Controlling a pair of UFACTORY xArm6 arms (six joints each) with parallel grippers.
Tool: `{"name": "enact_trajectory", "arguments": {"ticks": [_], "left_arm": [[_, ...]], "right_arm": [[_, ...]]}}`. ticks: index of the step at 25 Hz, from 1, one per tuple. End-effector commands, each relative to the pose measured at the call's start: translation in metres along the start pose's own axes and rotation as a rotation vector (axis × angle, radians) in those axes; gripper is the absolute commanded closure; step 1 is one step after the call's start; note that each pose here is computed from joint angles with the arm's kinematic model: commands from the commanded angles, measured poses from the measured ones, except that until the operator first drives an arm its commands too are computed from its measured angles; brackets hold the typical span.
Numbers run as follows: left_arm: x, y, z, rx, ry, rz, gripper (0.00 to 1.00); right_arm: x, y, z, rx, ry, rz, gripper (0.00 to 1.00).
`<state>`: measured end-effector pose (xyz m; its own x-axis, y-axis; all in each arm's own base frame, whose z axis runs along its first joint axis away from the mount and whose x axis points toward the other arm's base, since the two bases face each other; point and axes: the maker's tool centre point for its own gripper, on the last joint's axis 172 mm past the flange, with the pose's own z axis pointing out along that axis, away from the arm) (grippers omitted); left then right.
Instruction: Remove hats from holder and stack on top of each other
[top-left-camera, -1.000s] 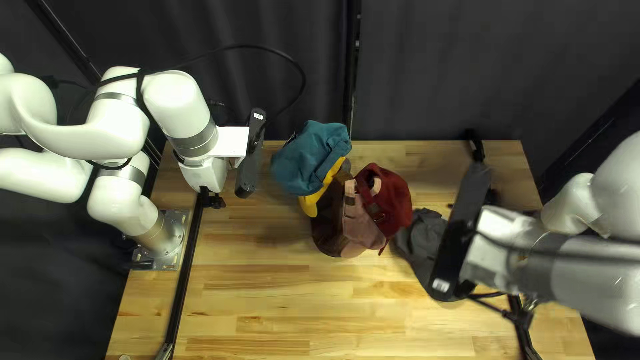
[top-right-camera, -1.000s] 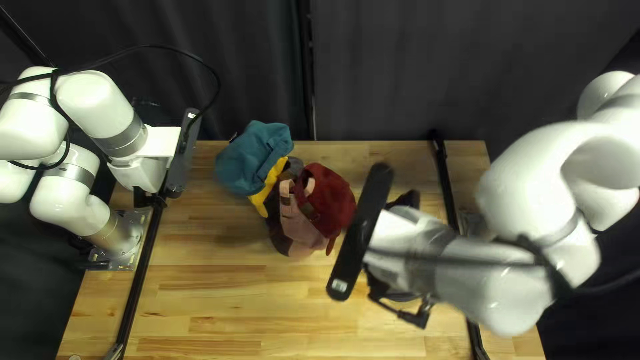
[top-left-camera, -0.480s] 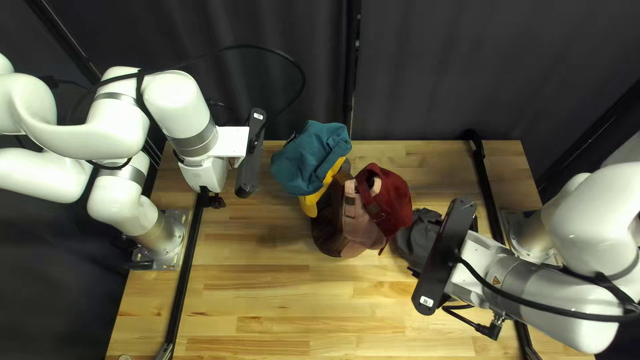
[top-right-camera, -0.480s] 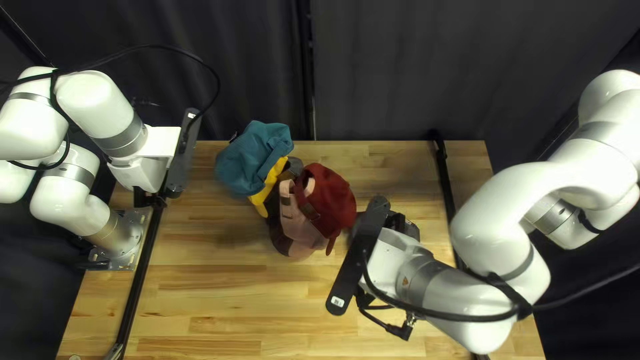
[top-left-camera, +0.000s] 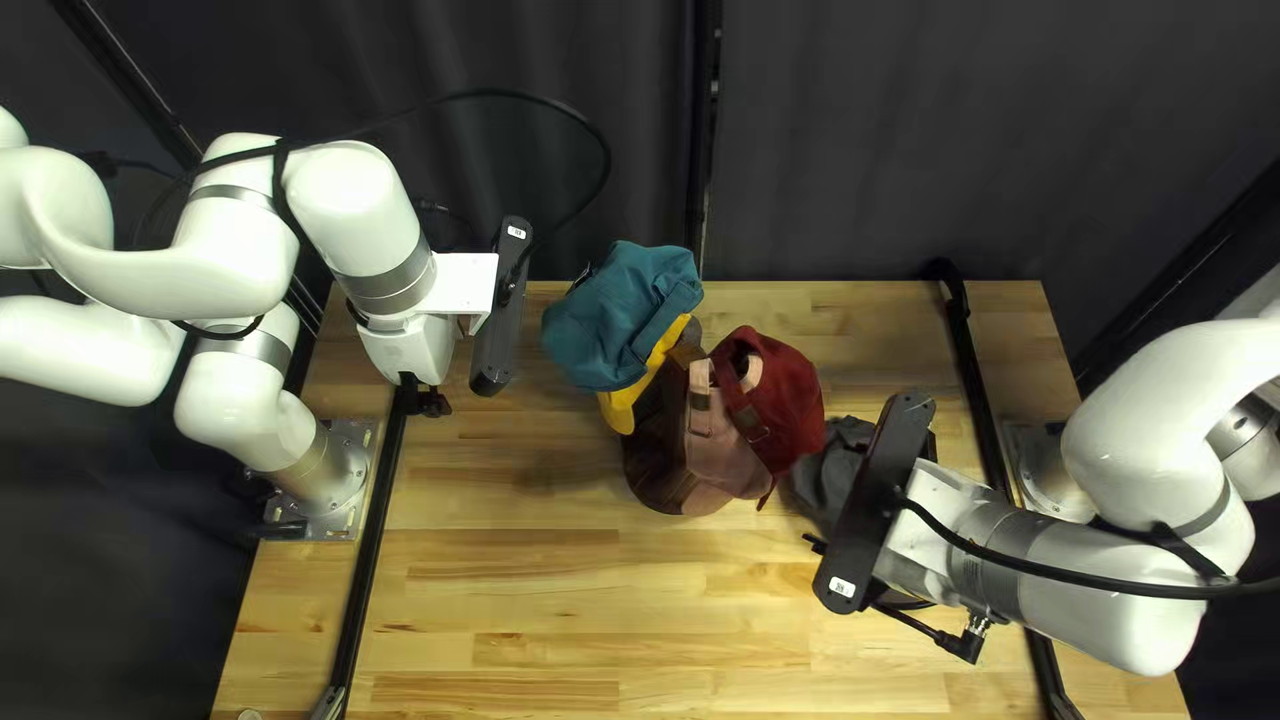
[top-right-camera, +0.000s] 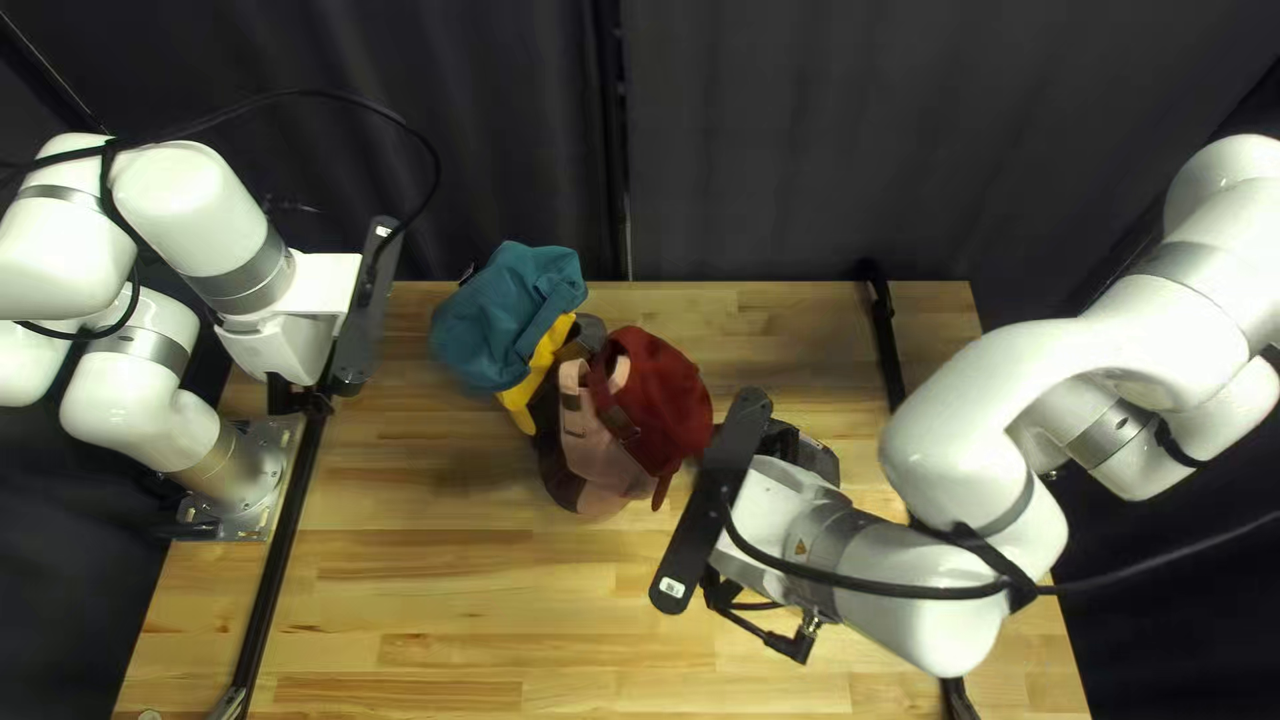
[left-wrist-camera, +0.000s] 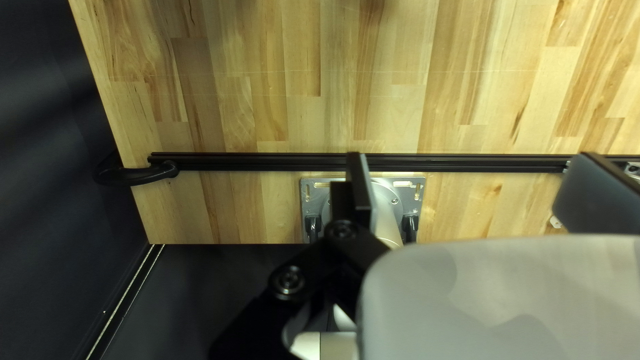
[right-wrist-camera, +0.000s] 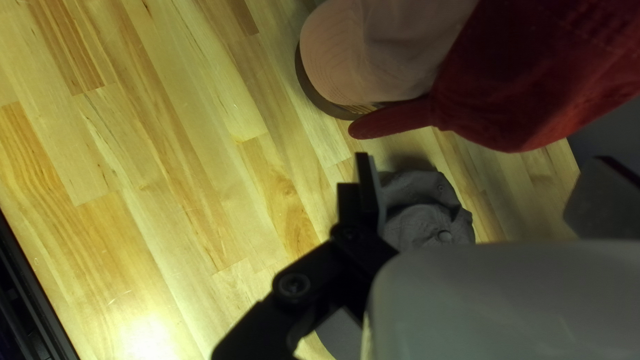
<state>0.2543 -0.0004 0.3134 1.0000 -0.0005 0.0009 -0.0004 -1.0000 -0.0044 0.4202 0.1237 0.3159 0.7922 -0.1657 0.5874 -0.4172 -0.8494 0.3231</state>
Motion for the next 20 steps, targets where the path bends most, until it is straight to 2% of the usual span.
{"name": "enact_trajectory", "arguments": {"ticks": [1, 6, 9, 13, 20], "left_arm": [[0.0, 0.0, 0.0, 0.0, 0.0, 0.0, 0.0], [0.0, 0.0, 0.0, 0.0, 0.0, 0.0, 0.0], [0.0, 0.0, 0.0, 0.0, 0.0, 0.0, 0.0], [0.0, 0.0, 0.0, 0.0, 0.0, 0.0, 0.0], [0.0, 0.0, 0.0, 0.0, 0.0, 0.0, 0.0]], "right_arm": [[0.0, 0.005, 0.001, 0.002, 0.016, -0.014, 0.0], [0.005, 0.02, 0.005, 0.005, 0.046, -0.048, 0.0], [0.009, 0.036, 0.011, 0.022, 0.057, -0.056, 0.0], [0.016, 0.049, 0.015, 0.061, 0.047, -0.039, 0.0], [0.021, 0.046, 0.016, 0.103, 0.021, -0.018, 0.0]]}}
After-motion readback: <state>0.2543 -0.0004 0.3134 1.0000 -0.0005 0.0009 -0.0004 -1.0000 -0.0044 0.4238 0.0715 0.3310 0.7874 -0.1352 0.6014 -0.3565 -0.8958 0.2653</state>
